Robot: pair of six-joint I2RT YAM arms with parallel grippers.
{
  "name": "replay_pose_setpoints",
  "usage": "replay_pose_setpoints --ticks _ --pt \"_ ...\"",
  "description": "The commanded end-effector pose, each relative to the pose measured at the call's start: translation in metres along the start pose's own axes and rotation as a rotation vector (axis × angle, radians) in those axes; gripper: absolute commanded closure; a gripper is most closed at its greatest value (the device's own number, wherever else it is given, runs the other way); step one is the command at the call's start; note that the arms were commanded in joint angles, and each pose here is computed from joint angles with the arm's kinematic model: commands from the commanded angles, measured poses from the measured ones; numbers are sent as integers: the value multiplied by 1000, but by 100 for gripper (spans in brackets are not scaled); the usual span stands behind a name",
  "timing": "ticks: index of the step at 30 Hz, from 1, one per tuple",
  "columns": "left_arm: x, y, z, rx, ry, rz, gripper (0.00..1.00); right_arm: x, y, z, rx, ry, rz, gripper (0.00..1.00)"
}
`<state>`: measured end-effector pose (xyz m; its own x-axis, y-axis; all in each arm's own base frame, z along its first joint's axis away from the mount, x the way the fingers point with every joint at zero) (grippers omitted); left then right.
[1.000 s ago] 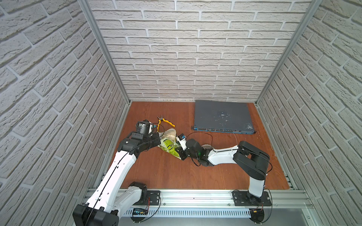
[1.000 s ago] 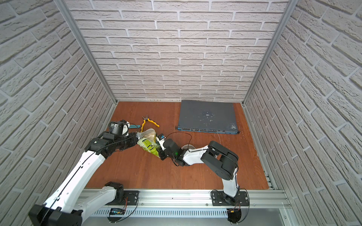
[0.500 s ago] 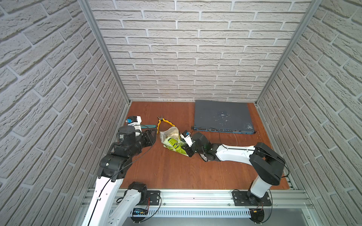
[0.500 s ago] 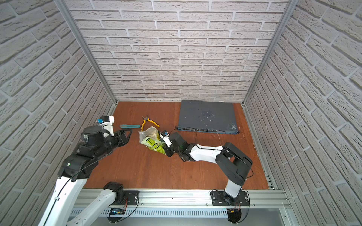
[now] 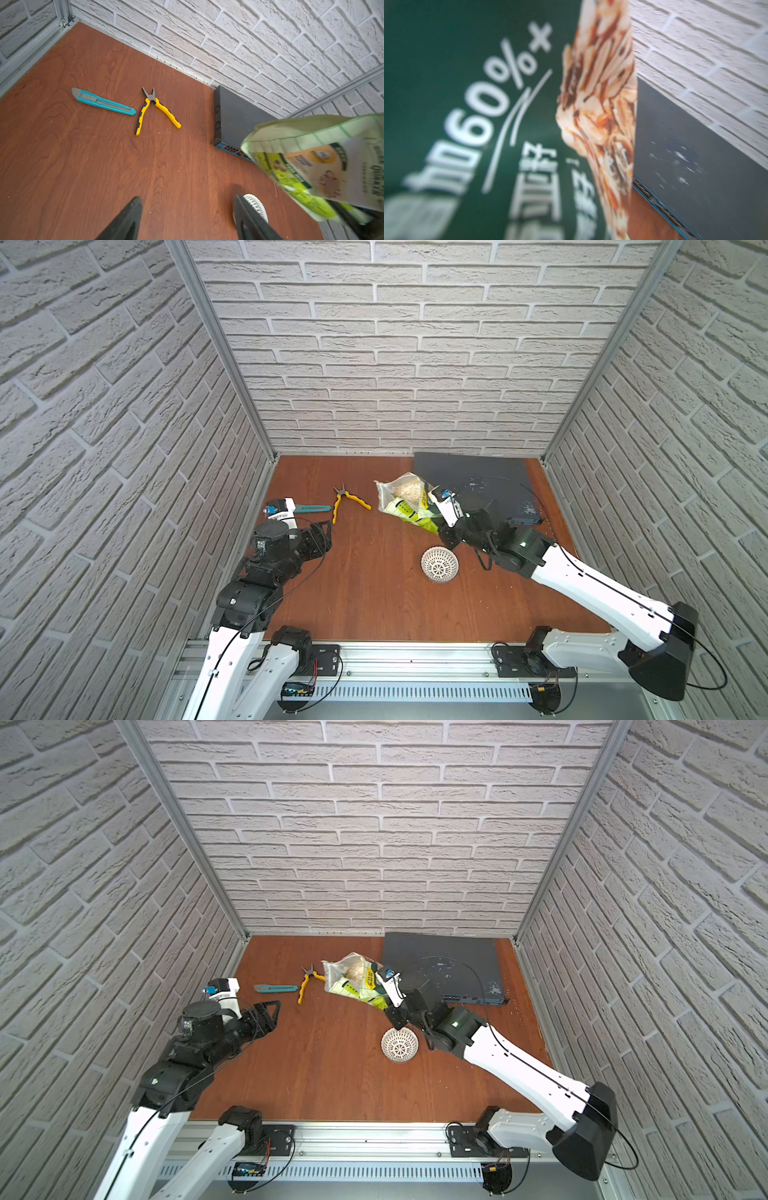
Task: Pour the oats into the breakfast bowl
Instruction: Pick up the oats bag from the center of the board, then move the bowl to the center of the board.
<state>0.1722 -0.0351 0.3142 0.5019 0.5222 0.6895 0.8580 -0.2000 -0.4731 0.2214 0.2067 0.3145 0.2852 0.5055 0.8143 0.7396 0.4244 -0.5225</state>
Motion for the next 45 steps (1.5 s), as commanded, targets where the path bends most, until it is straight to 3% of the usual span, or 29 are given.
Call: replay_pose_setpoints --ticks 1,7,14,20,29,41,45 --pt "4 16 -6 -62 -23 -16 23 1 -37 -36 -283 3 -1 97" --pt "-12 56 -5 -103 -60 118 23 -38 -64 -54 -479 -67 172 97" --pt "-43 101 -11 -169 -109 312 29 -74 -72 -58 -547 -170 310 96" --pt "-87 137 -45 -272 -61 539 34 -82 -78 -54 -491 -69 182 96" --pt "-151 175 -91 -356 7 792 41 -91 -74 -56 -516 -62 198 96" --pt "-192 205 -106 -295 101 927 50 -92 -72 -56 -527 -70 209 96" --pt "-200 212 -107 -279 131 970 59 -91 -69 -56 -529 -76 223 97"
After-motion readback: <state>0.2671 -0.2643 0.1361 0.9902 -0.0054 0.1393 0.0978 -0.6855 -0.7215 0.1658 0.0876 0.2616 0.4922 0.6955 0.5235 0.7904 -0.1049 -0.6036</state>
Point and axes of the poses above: each gripper's point midway between its finger pads, its own y axis out along the fingers, its own z axis along the line the jaws close on, x = y × z, the point moved 8 cm from there along -y, back along the fingers, and after that the axes turned 6 degrees about -y, right-handed, at the moved point
